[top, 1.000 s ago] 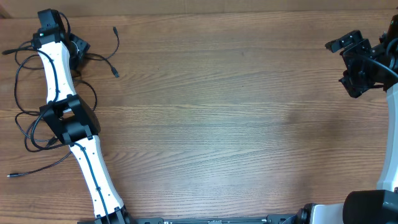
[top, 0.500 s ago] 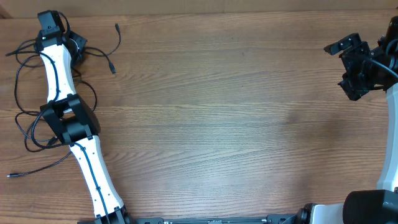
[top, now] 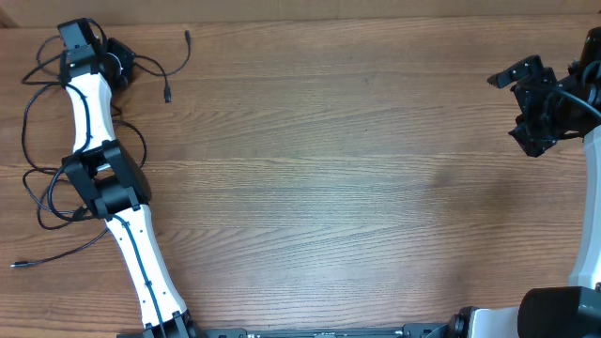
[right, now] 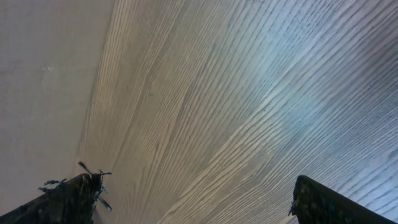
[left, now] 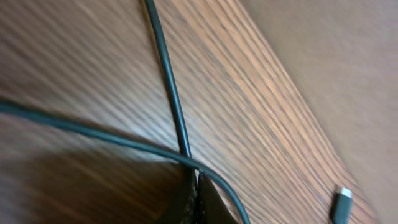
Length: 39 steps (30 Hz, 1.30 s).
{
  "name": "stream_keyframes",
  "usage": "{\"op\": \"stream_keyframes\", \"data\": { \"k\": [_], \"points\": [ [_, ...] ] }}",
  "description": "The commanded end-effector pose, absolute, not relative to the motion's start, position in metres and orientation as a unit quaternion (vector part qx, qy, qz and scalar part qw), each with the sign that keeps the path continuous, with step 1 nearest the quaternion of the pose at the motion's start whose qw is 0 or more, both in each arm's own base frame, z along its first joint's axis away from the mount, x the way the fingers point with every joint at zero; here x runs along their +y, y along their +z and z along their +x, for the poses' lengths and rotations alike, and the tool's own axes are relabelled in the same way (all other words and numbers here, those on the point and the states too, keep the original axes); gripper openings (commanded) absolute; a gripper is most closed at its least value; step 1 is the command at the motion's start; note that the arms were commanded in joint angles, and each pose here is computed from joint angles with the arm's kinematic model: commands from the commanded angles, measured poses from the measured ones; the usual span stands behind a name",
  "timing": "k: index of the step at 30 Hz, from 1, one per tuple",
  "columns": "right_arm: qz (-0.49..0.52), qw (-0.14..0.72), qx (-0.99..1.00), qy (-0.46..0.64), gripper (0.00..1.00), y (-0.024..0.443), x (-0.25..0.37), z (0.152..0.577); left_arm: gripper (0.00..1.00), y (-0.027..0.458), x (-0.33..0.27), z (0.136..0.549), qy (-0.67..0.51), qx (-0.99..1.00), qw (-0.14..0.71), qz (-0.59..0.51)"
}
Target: Untangle cables
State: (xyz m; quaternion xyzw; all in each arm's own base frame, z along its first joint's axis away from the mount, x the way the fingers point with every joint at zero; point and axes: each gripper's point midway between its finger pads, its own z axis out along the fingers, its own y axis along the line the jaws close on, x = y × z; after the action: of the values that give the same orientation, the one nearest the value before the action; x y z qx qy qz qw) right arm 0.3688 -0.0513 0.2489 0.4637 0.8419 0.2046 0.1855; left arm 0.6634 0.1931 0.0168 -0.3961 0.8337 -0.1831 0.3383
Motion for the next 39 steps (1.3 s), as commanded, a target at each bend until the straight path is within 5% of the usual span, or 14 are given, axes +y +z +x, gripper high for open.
{"op": "stream_keyframes", "data": {
  "k": [1, 5, 7, 8, 14, 19, 24, 33, 37, 39],
  "points": [
    [0.46, 0.186, 0.843, 0.207, 0.99, 0.251, -0.048, 0.368, 0.04, 0.039, 0.177, 0.675, -0.217, 0.837, 0.357, -0.354],
    [0.46, 0.184, 0.843, 0.207, 0.99, 0.25, -0.048, 0.368, 0.11, 0.065, 0.181, 0.679, -0.219, 0.829, 0.379, -0.348],
    [0.46, 0.184, 0.844, 0.207, 0.99, 0.25, -0.048, 0.367, 0.41, 0.077, 0.184, 0.678, -0.219, 0.827, 0.384, -0.348],
    [0.46, 0.184, 0.844, 0.207, 0.99, 0.25, -0.048, 0.367, 0.64, 0.083, 0.187, 0.677, -0.219, 0.825, 0.386, -0.35],
    [0.461, 0.182, 0.844, 0.207, 1.0, 0.25, -0.048, 0.367, 0.75, 0.107, 0.207, 0.651, -0.226, 0.805, 0.353, -0.419],
    [0.46, 0.183, 0.844, 0.206, 1.0, 0.25, -0.048, 0.367, 0.85, 0.071, 0.232, 0.584, -0.146, 0.81, 0.236, -0.516],
    [0.46, 0.182, 0.844, 0.206, 1.0, 0.25, -0.048, 0.367, 0.86, 0.035, 0.26, 0.523, -0.013, 0.814, 0.15, -0.562],
    [0.459, 0.182, 0.845, 0.206, 1.0, 0.25, -0.048, 0.366, 0.87, -0.01, 0.246, 0.498, -0.009, 0.823, 0.068, -0.564],
    [0.46, 0.179, 0.845, 0.205, 1.0, 0.249, -0.048, 0.365, 0.69, -0.032, 0.243, 0.494, -0.008, 0.824, 0.051, -0.565],
    [0.46, 0.179, 0.845, 0.205, 1.0, 0.249, -0.048, 0.365, 0.47, -0.041, 0.243, 0.494, -0.008, 0.824, 0.048, -0.565]
  ]
}}
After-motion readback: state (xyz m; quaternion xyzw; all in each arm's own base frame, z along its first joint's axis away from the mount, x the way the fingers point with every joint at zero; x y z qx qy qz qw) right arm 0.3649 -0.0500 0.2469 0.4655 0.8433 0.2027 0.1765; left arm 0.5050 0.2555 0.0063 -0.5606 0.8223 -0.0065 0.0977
